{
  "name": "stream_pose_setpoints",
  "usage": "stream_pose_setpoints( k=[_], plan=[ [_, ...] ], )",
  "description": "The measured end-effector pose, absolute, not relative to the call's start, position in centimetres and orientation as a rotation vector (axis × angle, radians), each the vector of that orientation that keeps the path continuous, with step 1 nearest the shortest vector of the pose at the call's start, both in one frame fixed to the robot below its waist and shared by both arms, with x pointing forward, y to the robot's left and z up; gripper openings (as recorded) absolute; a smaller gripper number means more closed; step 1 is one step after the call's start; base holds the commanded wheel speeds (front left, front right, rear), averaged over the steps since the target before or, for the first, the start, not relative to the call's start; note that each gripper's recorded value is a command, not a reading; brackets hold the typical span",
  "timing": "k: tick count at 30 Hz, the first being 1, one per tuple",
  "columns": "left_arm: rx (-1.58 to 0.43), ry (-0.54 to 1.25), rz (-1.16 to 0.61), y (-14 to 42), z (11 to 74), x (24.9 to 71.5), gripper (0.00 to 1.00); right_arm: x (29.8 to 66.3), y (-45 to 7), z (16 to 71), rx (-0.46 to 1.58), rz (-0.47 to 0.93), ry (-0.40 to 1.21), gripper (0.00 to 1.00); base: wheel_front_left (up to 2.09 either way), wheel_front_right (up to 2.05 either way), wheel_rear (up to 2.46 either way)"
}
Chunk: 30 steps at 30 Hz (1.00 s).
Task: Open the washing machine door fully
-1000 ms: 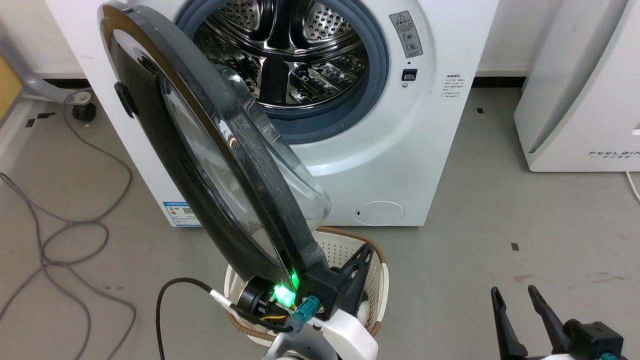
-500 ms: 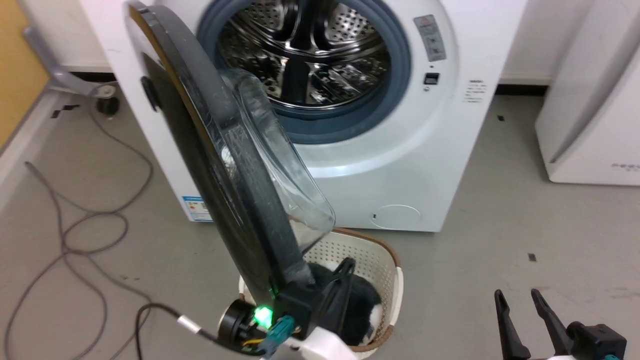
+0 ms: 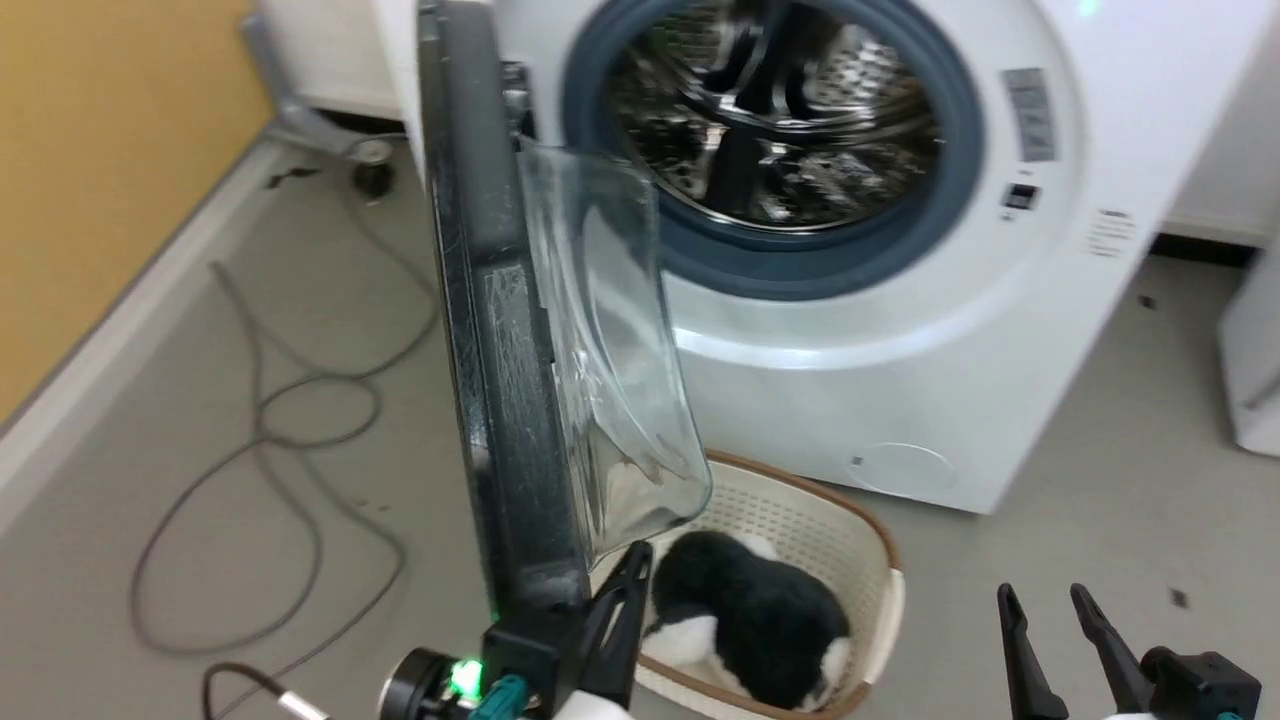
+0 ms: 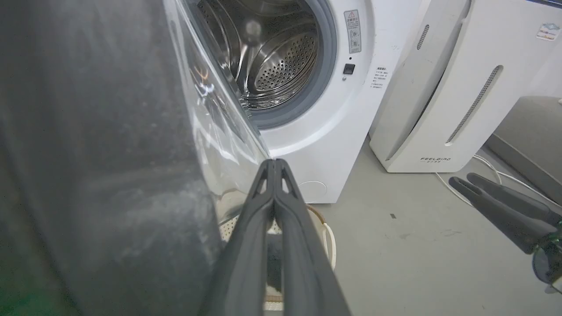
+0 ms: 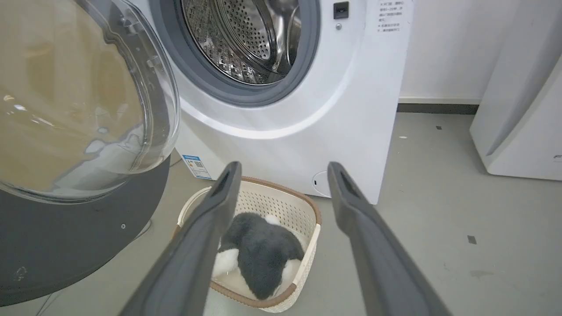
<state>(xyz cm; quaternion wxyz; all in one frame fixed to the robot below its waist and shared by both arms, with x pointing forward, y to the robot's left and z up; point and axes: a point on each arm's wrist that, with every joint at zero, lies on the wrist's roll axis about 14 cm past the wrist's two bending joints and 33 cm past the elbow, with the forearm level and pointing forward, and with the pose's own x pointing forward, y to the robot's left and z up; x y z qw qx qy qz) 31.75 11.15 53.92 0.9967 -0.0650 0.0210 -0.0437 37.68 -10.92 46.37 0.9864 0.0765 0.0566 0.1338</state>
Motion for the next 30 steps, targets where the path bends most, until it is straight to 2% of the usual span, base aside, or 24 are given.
stream_pose_setpoints(
  k=[14,30],
  plan=[
    [-0.114,0.053,0.224,19.5,53.2,27.4,0.00,38.8,-6.1,46.2,0.149,0.406,0.129,1.00,0.00,0.00,0.00],
    [-0.016,0.048,0.508,29.2,52.5,25.3,0.00,38.8,-6.8,45.8,0.153,0.388,0.140,1.00,0.00,0.00,0.00]
  ],
)
